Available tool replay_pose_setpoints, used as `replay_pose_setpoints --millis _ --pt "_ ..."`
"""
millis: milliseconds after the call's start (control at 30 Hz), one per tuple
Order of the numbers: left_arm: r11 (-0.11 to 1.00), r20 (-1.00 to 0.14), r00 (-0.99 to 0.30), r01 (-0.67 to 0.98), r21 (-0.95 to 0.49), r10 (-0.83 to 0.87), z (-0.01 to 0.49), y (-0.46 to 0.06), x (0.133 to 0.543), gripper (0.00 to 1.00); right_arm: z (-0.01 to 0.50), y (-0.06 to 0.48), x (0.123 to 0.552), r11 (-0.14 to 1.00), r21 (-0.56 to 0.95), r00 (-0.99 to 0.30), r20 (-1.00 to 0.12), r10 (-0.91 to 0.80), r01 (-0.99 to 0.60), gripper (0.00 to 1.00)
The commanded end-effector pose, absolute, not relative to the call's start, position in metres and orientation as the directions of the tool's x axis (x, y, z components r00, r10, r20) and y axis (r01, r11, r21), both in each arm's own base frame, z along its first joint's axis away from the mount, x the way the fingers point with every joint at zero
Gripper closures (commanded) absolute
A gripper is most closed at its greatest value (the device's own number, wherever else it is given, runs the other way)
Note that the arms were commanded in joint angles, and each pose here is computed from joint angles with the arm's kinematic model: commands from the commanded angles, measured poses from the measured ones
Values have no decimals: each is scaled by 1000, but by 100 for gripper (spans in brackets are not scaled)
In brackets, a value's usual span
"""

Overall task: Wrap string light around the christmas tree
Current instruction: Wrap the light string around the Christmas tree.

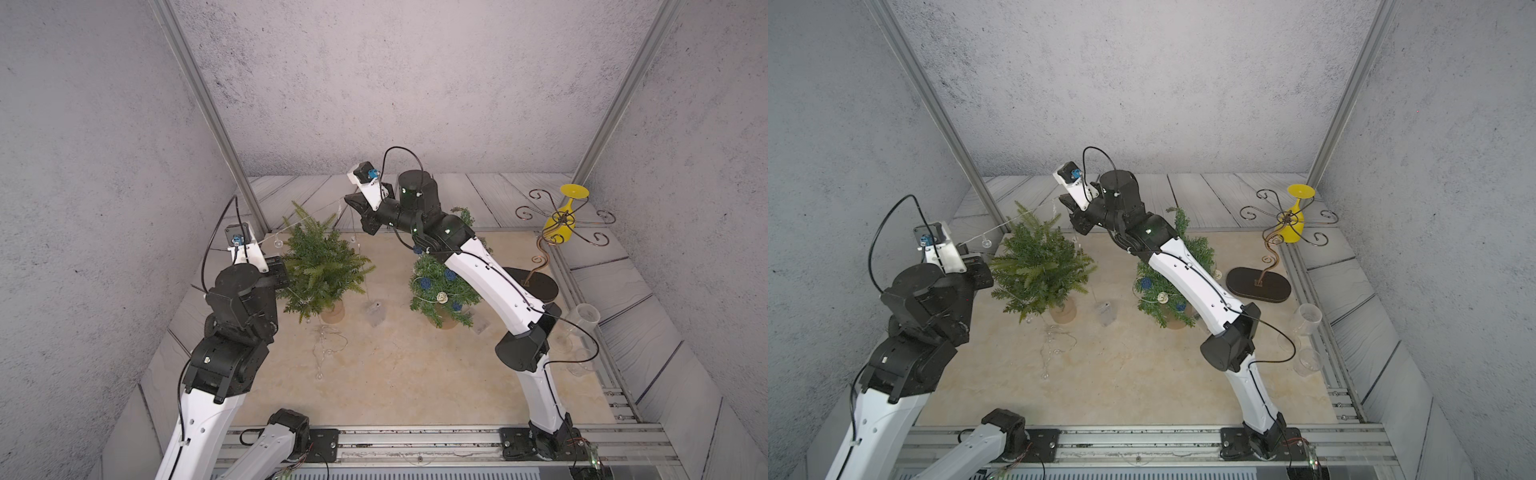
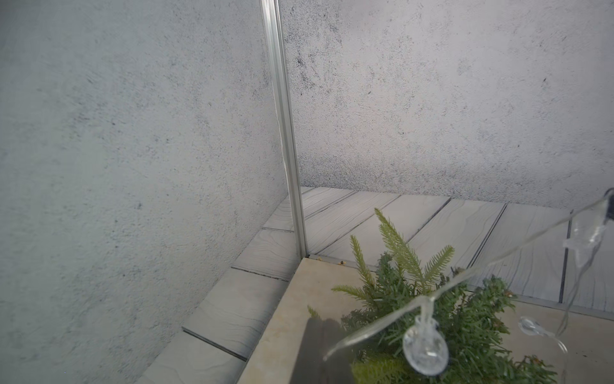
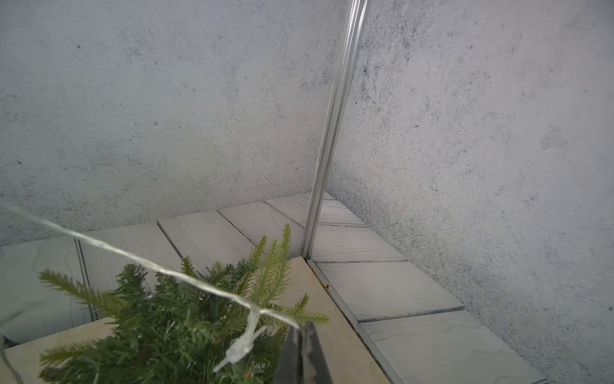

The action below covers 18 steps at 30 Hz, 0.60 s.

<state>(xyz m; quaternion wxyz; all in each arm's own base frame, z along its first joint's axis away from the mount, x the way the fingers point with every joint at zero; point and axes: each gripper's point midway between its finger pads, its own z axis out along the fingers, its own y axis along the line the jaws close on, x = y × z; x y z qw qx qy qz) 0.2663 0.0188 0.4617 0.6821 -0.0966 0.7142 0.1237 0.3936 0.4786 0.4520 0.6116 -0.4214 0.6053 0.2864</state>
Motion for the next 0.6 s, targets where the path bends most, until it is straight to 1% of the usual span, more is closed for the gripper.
replay_pose_setpoints --millis 0,167,333,500,567 --pt "917 -995 -55 -388 94 78 482 33 264 100 431 483 424 540 -143 72 -986 -150 -829 100" --pt "885 -987 -119 -441 151 110 480 44 288 100 414 493 431 534 -107 41 -990 -133 -838 100" --pt "841 -978 -194 -514 168 77 464 72 309 100 399 500 429 507 -69 5 -992 -126 -859 100" --pt "844 -961 -276 -509 168 25 436 88 337 100 379 507 433 495 -44 -29 -990 -139 -868 100" --pt "848 -955 -298 -506 162 5 428 92 343 100 372 510 433 488 -39 -39 -988 -149 -872 96"
